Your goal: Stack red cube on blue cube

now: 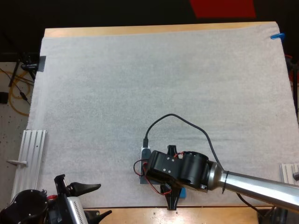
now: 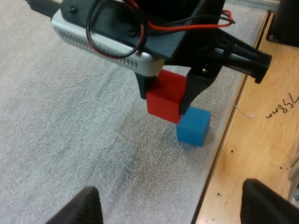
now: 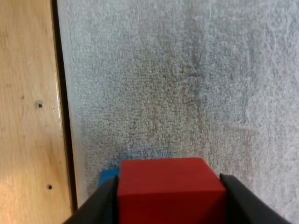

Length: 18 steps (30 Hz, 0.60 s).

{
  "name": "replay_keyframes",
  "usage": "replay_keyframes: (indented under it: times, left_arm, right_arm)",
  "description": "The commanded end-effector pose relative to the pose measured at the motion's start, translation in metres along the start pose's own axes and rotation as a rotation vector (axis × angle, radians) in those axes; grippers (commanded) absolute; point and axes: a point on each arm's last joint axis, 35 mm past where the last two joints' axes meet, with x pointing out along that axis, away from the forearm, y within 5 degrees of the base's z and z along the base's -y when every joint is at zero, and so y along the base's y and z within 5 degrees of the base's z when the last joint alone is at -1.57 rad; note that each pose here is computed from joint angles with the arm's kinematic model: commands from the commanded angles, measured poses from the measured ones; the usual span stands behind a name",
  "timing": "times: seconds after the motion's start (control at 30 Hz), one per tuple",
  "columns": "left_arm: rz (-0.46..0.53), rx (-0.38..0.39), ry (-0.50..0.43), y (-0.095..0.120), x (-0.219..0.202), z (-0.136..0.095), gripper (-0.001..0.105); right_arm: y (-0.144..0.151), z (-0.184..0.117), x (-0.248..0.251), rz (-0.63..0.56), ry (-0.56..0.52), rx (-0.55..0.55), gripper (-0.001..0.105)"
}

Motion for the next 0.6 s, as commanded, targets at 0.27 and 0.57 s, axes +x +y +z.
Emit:
replay_keyframes:
  times: [0.27, 0.57]
  left_arm:
    - [0.007, 0.009, 0.002, 0.0, -0.001, 0.001, 0.062]
    - [0.007, 0.009, 0.002, 0.0, -0.001, 0.001, 0.062]
  right_arm:
    - [0.015, -0.02, 0.003, 0.011, 0.018, 0.017, 0.037]
    - [0.022, -0.029, 0.021, 0.015, 0.009, 0.004, 0.037]
